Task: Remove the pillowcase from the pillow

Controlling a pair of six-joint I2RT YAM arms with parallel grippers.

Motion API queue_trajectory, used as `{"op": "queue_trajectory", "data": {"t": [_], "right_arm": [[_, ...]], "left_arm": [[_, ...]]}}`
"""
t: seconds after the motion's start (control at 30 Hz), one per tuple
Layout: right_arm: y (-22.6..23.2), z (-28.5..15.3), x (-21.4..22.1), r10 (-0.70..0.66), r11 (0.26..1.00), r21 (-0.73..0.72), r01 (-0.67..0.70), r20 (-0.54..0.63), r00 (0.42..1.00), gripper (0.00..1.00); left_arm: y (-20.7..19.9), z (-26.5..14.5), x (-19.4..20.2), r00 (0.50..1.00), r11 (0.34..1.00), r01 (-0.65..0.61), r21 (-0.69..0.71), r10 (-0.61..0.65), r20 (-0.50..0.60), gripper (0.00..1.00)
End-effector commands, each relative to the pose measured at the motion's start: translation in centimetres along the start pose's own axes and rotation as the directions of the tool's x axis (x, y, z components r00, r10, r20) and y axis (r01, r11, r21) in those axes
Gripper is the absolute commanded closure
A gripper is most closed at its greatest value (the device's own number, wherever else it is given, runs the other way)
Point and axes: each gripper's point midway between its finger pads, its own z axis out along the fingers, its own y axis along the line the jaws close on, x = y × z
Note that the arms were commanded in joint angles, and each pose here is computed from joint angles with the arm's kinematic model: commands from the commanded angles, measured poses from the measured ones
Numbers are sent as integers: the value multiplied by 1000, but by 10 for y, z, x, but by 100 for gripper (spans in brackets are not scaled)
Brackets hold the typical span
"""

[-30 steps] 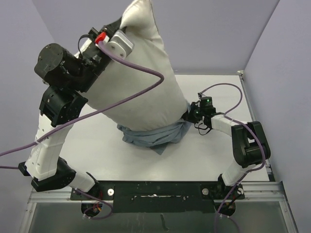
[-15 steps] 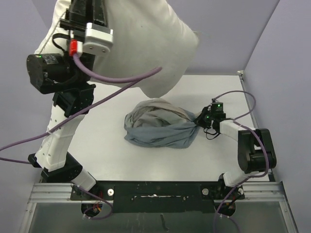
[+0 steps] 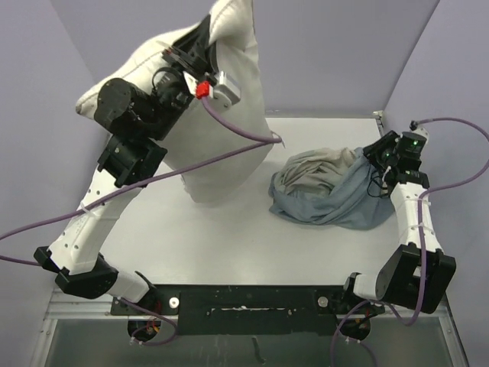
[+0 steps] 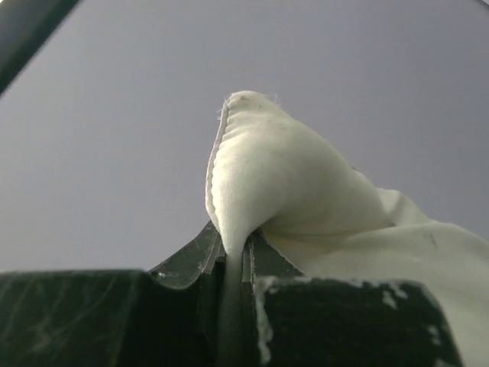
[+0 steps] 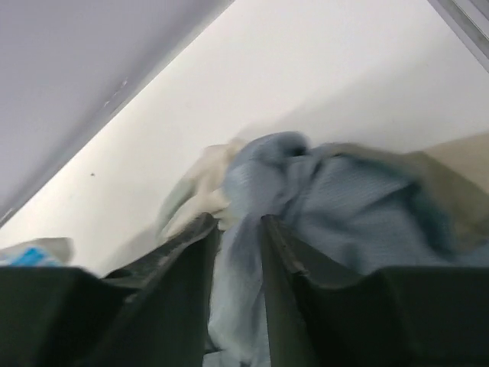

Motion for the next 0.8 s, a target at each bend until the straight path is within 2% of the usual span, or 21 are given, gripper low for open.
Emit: {"op": "queue_trajectory", "data": {"t": [0.0,0.13,0.27,0.37,0.43,0.5,0.57,0.67,0.77], "right_arm": [[39,-3,6,-87,988,-137,77,-67,994,61],[54,-4,21,-166,976,-157,154,-67,984,39],[60,-13,23,-202,970,-147,195,-34,979,17],[58,-20,21,-199,971,-141,195,-11,980,12],[56,-24,20,-195,972,-131,193,-4,981,11],[55,-27,19,-195,973,-125,194,3,981,9],[55,-31,17,-195,974,-119,194,10,981,8],[55,-33,16,-193,974,-117,193,8,981,7],[57,-36,15,-188,975,-118,188,7,982,5]], "left_arm": [[-14,-31,-10,996,990,-87,110,84,35,100],[-81,-53,23,996,952,-46,304,66,-56,100],[-112,-67,27,997,924,23,382,8,-79,100],[-127,-72,22,996,908,54,415,-22,-83,100],[-136,-76,13,983,887,169,430,-119,-141,100],[-157,-88,-2,915,782,399,479,-301,-269,100],[-181,-104,-37,824,627,566,535,-440,-357,100],[-213,-128,-94,743,432,652,623,-527,-412,100],[-246,-149,-121,692,283,689,667,-532,-488,100]]}}
